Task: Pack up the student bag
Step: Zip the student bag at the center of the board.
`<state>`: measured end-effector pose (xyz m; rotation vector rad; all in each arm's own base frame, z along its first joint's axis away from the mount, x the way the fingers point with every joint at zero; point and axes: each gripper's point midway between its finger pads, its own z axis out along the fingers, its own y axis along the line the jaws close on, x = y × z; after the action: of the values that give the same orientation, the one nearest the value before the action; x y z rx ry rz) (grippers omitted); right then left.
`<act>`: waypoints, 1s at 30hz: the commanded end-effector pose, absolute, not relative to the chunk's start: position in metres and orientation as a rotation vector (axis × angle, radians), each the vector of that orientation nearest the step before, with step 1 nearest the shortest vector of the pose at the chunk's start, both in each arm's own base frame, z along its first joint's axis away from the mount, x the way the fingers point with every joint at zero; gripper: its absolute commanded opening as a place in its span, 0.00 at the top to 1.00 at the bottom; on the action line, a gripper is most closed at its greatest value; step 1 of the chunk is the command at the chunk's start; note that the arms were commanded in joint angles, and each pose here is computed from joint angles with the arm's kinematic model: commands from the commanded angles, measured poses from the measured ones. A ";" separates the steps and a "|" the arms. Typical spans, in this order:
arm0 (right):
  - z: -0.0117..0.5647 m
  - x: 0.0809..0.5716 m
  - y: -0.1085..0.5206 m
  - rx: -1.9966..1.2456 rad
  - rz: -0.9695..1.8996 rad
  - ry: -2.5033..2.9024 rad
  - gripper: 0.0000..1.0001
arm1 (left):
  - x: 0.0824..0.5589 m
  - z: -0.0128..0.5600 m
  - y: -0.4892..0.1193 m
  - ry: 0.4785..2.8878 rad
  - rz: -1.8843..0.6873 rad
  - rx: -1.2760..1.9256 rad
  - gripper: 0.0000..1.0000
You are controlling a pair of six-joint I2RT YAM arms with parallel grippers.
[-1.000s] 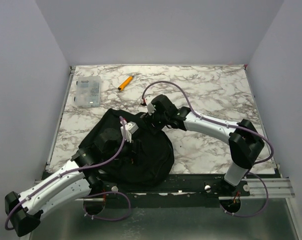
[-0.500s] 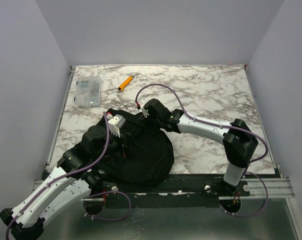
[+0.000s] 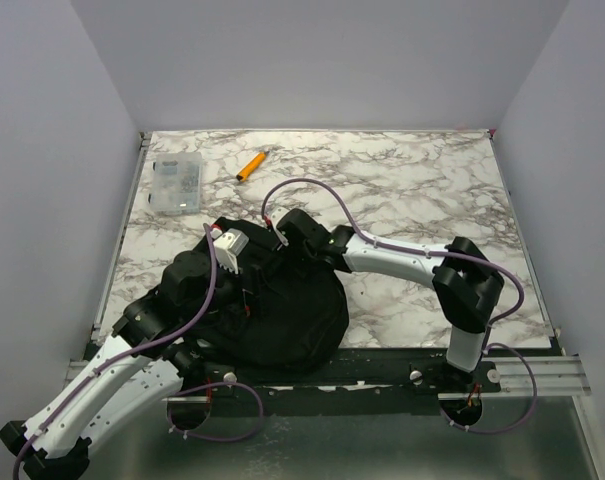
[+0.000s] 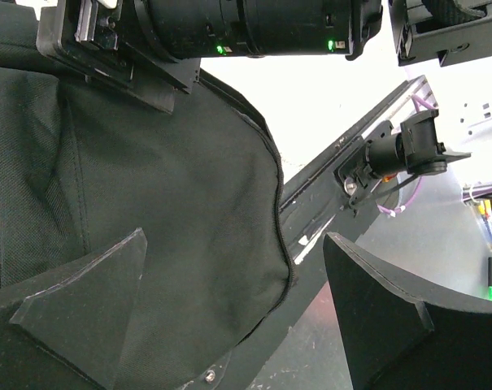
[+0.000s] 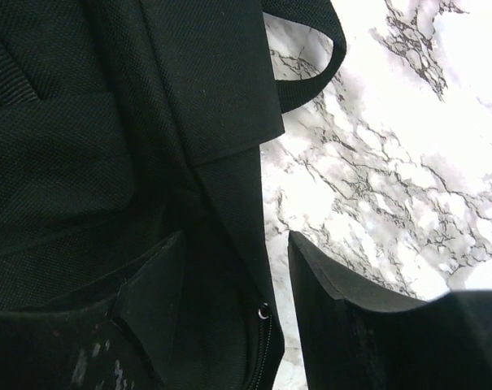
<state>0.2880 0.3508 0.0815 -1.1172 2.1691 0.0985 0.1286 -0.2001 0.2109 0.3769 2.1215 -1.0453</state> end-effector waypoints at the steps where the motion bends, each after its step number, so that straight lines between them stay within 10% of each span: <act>1: 0.090 0.287 0.347 -1.107 0.074 2.151 0.41 | 0.131 0.221 -0.196 2.095 -1.032 0.364 0.08; 7: 0.089 0.298 0.333 -1.016 -0.037 2.138 0.42 | 0.134 0.221 -0.197 2.099 -1.024 0.363 0.08; 30: 0.107 0.299 0.342 -0.663 0.130 2.168 0.99 | 0.150 0.216 -0.195 2.137 -0.985 0.289 0.08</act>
<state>0.2999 0.3398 0.1114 -0.6932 2.1613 0.1161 0.1452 -0.1935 0.2078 0.2967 2.1457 -0.9828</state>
